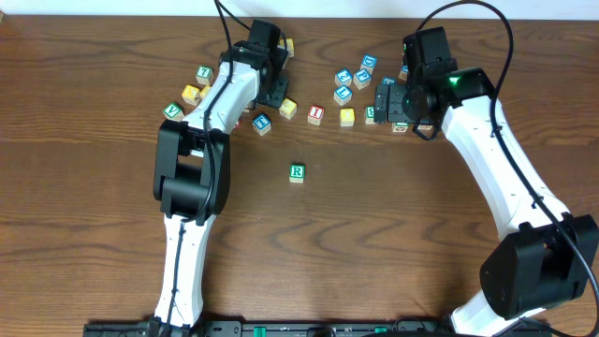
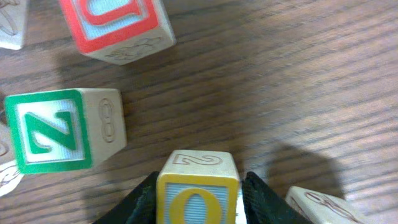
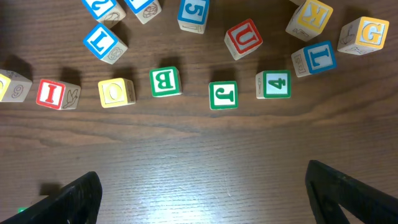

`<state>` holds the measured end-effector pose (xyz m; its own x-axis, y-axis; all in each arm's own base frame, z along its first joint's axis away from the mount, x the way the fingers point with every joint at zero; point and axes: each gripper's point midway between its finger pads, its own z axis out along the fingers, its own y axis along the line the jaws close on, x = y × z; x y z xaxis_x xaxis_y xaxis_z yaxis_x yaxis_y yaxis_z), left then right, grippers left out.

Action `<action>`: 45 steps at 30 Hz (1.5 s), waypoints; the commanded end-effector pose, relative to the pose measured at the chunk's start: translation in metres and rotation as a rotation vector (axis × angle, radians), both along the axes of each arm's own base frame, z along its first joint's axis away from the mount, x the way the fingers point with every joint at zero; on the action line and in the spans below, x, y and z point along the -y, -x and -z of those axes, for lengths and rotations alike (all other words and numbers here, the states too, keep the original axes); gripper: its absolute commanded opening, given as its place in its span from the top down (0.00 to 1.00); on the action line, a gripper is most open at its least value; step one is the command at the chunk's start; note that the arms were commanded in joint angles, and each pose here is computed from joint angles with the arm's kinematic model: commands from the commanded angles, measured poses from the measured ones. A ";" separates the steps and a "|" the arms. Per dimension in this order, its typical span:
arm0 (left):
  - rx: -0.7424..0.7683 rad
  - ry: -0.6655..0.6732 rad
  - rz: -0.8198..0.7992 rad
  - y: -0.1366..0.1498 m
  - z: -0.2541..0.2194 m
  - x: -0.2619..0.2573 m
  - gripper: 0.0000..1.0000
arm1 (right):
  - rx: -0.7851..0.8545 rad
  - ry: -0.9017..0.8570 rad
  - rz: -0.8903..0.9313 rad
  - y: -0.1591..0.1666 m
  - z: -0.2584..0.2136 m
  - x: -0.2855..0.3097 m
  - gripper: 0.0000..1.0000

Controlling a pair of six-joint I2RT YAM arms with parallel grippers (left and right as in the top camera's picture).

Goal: Spell out ROBOT
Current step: 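Carry the yellow O block with the left gripper toward the R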

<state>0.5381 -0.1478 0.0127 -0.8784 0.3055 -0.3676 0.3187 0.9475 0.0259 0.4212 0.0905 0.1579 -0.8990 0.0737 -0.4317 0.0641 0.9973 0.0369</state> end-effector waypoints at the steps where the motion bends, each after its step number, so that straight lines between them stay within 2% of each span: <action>1: 0.003 -0.050 -0.066 -0.002 0.007 -0.014 0.62 | 0.018 0.010 -0.007 -0.004 -0.006 0.000 0.01; 9: 0.033 -0.031 -0.089 -0.005 -0.013 -0.014 0.68 | 0.018 0.010 -0.007 -0.004 -0.006 0.000 0.01; 15: 0.095 0.011 -0.133 -0.006 -0.058 -0.012 0.69 | 0.018 0.010 -0.007 -0.004 -0.006 0.000 0.01; 20: 0.123 0.047 -0.179 0.004 -0.100 -0.014 0.69 | 0.018 0.010 -0.007 -0.004 -0.006 0.000 0.01; 24: 0.112 0.073 -0.216 0.031 -0.143 -0.014 0.69 | 0.018 0.010 -0.007 -0.004 -0.006 0.000 0.01; 30: 0.007 0.081 -0.249 0.084 -0.170 -0.009 0.69 | 0.018 0.010 -0.007 -0.004 -0.006 0.000 0.01; 35: -0.194 0.113 -0.177 0.135 -0.160 0.015 0.69 | 0.018 0.010 -0.007 -0.004 -0.006 0.000 0.01; 39: -0.322 0.047 -0.137 0.171 -0.144 0.024 0.73 | 0.018 0.010 -0.007 -0.004 -0.006 0.000 0.01; 45: -0.458 -0.035 -0.097 0.212 -0.103 0.033 0.74 | 0.018 0.010 -0.007 -0.004 -0.006 0.000 0.01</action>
<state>0.3461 -0.1785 0.1413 -0.9764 0.2153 -0.0145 0.2158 0.9734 -0.0766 0.4211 0.0903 0.1579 -0.8991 0.0737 -0.4316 0.0644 0.9973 0.0361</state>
